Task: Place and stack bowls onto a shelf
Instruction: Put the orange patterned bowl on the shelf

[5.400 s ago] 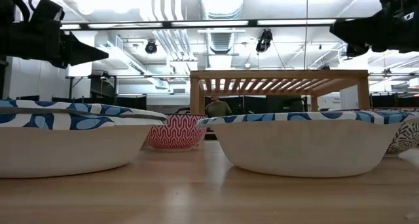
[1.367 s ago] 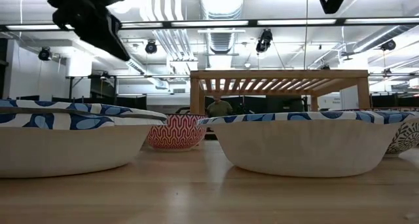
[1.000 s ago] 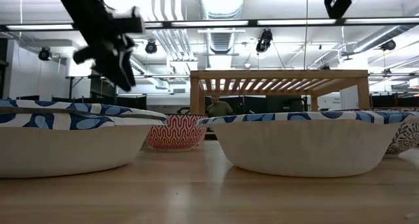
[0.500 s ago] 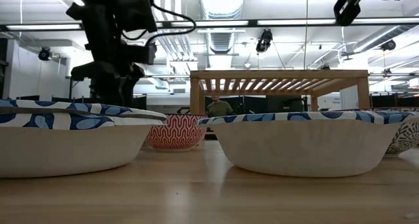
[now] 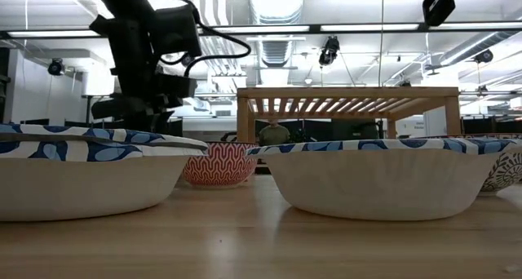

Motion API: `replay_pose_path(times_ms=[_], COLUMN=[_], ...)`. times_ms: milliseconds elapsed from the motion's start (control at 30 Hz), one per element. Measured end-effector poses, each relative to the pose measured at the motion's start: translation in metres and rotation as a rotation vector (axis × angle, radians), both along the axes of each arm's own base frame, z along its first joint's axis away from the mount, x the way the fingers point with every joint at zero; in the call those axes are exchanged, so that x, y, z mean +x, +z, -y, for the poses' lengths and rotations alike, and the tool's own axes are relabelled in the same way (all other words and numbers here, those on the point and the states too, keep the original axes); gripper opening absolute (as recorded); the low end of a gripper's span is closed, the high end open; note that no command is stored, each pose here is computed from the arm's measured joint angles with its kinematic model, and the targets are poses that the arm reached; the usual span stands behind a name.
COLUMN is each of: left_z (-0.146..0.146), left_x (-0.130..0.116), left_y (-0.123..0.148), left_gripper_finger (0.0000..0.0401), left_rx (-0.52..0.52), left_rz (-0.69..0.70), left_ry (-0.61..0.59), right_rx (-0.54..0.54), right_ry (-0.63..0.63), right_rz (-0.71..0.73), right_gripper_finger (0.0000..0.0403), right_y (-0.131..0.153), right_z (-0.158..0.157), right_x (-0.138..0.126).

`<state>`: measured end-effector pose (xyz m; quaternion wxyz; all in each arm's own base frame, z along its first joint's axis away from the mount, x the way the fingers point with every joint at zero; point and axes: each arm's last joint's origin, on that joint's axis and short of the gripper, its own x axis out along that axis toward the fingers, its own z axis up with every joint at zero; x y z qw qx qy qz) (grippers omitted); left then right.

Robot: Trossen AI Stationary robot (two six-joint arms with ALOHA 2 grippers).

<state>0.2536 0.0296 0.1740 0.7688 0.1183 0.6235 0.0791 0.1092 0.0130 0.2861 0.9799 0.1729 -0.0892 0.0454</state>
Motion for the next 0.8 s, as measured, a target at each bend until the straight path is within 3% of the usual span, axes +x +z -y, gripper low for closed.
replay_pose_path(times_ms=[267, 567, 800], left_z=[0.000, 0.001, 0.002], left_x=[0.000, -0.003, -0.001], left_y=[-0.001, 0.001, 0.029], left_gripper_finger=[0.0009, 0.0003, 0.0002], left_rx=[-0.006, -0.006, 0.002], left_rz=[-0.008, -0.032, -0.002], left_ry=[-0.001, -0.004, -0.011], right_rx=[-0.008, -0.014, -0.018], right_ry=[-0.001, -0.003, -0.003], right_rz=[-0.001, -0.001, -0.001], right_gripper_finger=[0.0054, 0.0054, 0.0054], right_y=[0.000, 0.000, 0.000], right_z=[0.000, 0.000, 0.000], right_x=[0.000, 0.000, 0.000])
